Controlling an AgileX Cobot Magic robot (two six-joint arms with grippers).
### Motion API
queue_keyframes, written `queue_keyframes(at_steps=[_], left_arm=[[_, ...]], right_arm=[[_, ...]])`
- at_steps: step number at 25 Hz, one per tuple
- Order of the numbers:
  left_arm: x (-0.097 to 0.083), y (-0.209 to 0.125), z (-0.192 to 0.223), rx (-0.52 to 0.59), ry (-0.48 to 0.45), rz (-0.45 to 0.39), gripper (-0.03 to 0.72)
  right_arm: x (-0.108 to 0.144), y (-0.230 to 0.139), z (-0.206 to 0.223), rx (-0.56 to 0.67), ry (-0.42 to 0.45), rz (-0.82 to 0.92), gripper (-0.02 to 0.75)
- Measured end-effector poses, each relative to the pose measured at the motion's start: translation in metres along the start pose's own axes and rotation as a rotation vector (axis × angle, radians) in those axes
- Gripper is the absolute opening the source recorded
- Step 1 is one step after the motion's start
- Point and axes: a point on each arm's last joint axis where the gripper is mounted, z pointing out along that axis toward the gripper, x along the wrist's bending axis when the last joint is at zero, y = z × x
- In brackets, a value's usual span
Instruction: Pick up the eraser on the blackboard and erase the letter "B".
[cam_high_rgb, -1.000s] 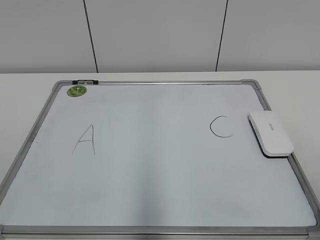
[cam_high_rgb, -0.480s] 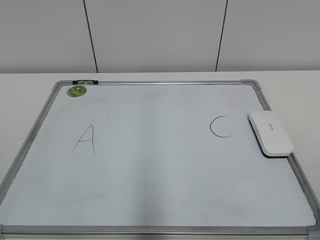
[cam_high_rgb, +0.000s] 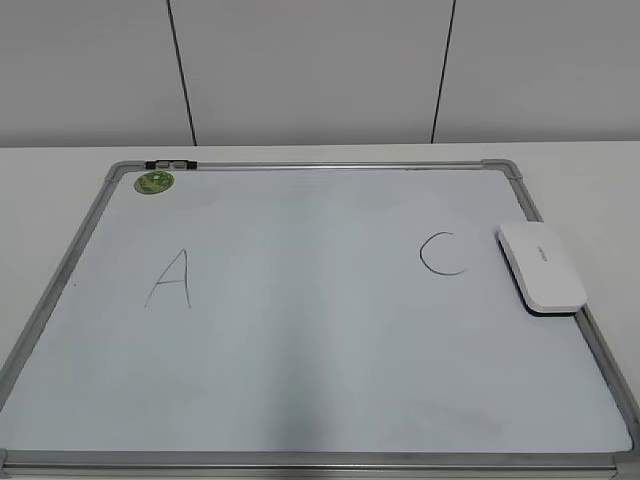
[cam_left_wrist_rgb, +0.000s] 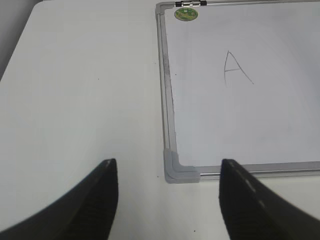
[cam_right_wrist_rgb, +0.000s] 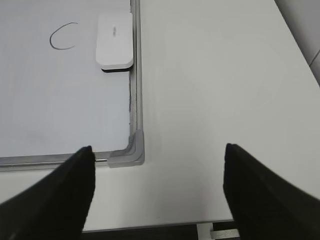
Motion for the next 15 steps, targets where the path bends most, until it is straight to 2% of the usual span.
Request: queue_keyframes(at_steps=[15], left_arm=[[-0.0002, -0.0020, -0.0029, -0.021, -0.002, 0.000, 0.471]], right_arm=[[-0.0001, -0.0025, -0.0034, -0.029, -0.001, 0.001, 0.592]])
